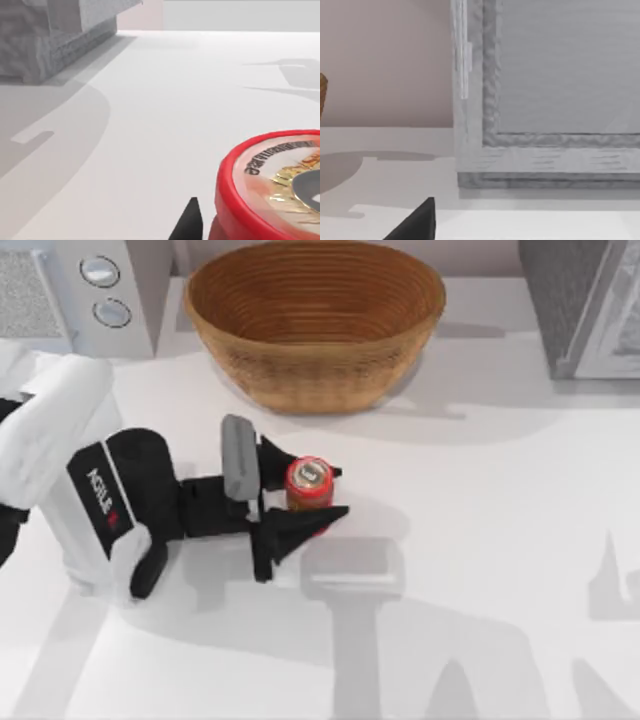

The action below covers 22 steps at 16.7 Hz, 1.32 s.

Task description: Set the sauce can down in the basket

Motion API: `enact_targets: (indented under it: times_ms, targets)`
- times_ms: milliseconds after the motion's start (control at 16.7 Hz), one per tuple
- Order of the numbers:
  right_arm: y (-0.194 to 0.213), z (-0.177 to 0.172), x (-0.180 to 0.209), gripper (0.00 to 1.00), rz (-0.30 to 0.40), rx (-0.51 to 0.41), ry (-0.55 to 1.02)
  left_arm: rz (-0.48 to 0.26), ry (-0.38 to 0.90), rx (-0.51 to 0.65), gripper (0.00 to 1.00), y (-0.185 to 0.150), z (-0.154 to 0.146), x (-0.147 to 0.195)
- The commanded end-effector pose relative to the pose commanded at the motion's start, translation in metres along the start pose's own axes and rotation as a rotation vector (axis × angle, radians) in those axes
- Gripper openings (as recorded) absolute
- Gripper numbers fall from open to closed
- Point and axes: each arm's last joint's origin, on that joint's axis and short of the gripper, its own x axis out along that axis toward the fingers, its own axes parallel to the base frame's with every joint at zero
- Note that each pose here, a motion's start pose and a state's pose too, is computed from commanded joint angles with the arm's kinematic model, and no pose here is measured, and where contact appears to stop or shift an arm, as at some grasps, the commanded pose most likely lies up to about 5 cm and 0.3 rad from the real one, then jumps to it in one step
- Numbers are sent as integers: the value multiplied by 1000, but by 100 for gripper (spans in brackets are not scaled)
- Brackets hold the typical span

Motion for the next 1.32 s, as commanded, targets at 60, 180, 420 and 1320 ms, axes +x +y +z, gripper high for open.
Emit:
enact_targets:
  times_ms: [60,180,420,1320]
  targets:
    - [0,0,0,100,0,0,0,0,0,0,0,0,0,0]
    - [0,0,0,100,0,0,0,0,0,0,0,0,0,0]
    - [0,0,0,100,0,0,0,1,0,0,0,0,0,-1]
    - [0,0,0,100,0,0,0,5,1,4,0,-77,99,-110]
